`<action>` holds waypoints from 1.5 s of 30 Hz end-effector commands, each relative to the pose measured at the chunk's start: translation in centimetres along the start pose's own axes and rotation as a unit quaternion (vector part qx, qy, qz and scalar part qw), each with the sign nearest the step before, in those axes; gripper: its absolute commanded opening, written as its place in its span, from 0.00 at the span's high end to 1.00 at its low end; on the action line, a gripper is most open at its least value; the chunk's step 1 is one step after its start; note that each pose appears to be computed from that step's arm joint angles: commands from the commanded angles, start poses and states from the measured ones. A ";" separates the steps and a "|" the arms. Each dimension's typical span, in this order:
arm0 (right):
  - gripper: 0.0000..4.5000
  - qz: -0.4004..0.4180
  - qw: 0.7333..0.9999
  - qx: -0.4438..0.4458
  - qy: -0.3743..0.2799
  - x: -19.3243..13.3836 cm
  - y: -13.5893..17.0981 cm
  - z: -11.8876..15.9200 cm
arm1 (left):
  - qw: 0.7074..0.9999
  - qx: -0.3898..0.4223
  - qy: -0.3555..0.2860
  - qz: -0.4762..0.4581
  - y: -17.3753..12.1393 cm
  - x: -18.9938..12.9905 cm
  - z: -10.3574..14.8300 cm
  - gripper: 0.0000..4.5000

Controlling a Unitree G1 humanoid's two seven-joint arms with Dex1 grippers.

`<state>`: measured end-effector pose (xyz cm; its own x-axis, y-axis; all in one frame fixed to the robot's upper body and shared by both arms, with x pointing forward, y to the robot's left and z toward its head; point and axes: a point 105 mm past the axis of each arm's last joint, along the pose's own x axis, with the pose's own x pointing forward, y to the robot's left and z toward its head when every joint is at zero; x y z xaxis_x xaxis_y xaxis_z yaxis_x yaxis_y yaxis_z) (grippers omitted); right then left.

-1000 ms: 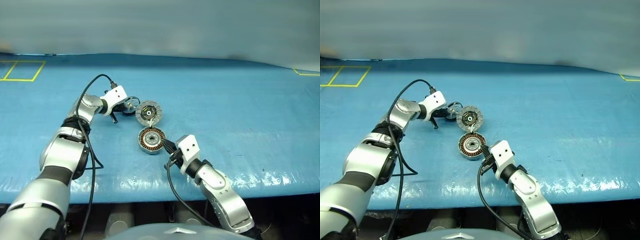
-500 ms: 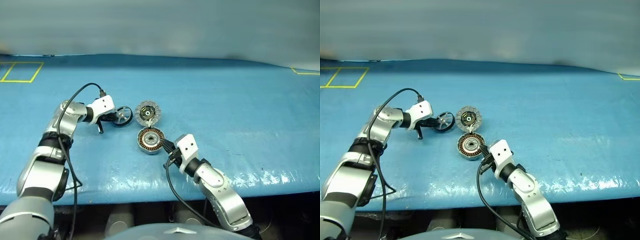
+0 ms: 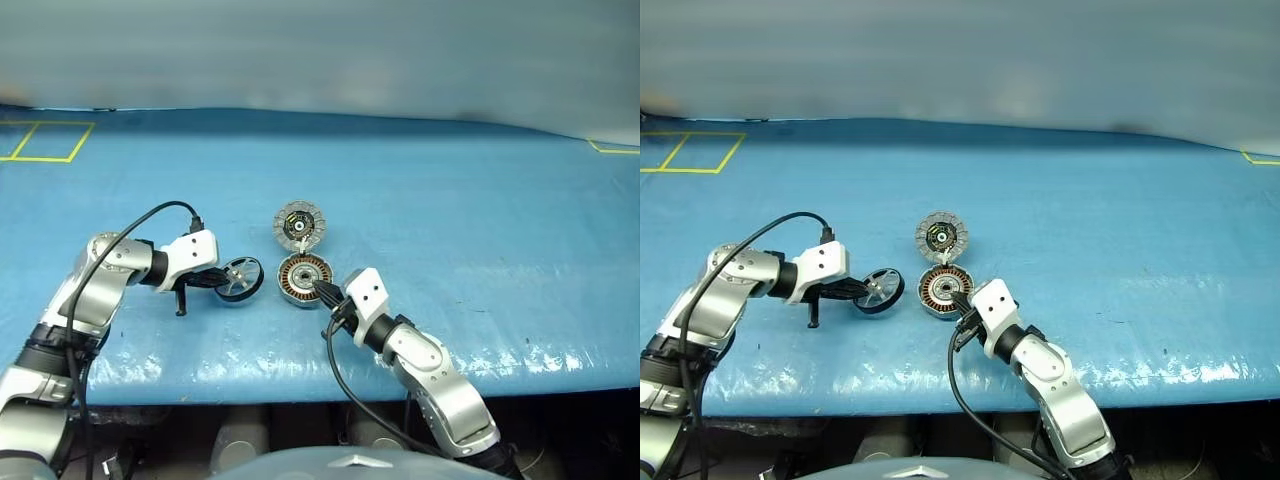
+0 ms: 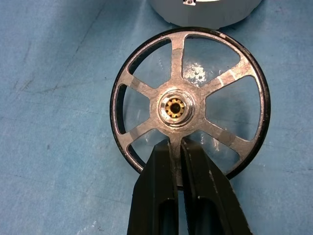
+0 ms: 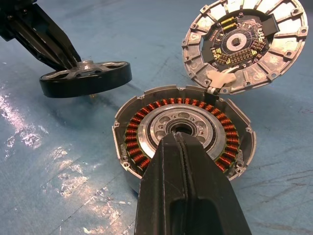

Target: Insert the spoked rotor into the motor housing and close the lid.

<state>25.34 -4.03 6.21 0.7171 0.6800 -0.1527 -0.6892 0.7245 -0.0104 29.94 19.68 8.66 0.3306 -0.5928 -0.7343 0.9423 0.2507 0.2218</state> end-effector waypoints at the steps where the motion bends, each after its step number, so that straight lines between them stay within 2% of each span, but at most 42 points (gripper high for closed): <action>1: 1.00 0.007 1.000 -0.007 -0.025 0.2 0.2 1.3 | 1.000 0.019 -0.007 0.007 0.4 -0.5 1.1 0.99; 6: 1.00 -0.002 1.000 -0.005 -0.024 -0.1 0.1 1.1 | 0.999 0.030 -0.020 0.007 0.6 -0.7 2.0 0.99; 11: 1.00 -0.017 1.000 -0.007 -0.025 -0.7 -0.4 1.0 | 0.997 0.036 -0.071 -0.008 0.4 -2.1 4.5 0.99; 18: 1.00 -0.016 0.998 -0.010 -0.068 -3.0 -1.0 1.4 | 0.991 0.046 -0.123 -0.014 -0.3 -3.0 7.3 0.99; 25: 1.00 -0.046 0.998 -0.011 -0.052 -4.6 -2.7 -0.5 | 0.989 0.048 -0.142 0.004 0.0 -0.9 8.8 0.99; 31: 1.00 -0.055 0.998 -0.002 -0.026 -5.0 -2.6 -2.4 | 0.987 0.059 -0.152 -0.007 0.0 1.2 10.3 0.99; 45: 1.00 -0.060 0.998 0.009 -0.019 -4.6 -1.8 -3.2 | 0.986 0.114 -0.116 -0.030 0.2 4.3 10.2 0.99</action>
<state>22.82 -8.98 3.11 0.7948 0.5898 -0.1430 -0.5950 0.8037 0.0079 31.90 9.82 11.43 0.2465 -0.7623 -0.5984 0.9512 0.0720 0.3001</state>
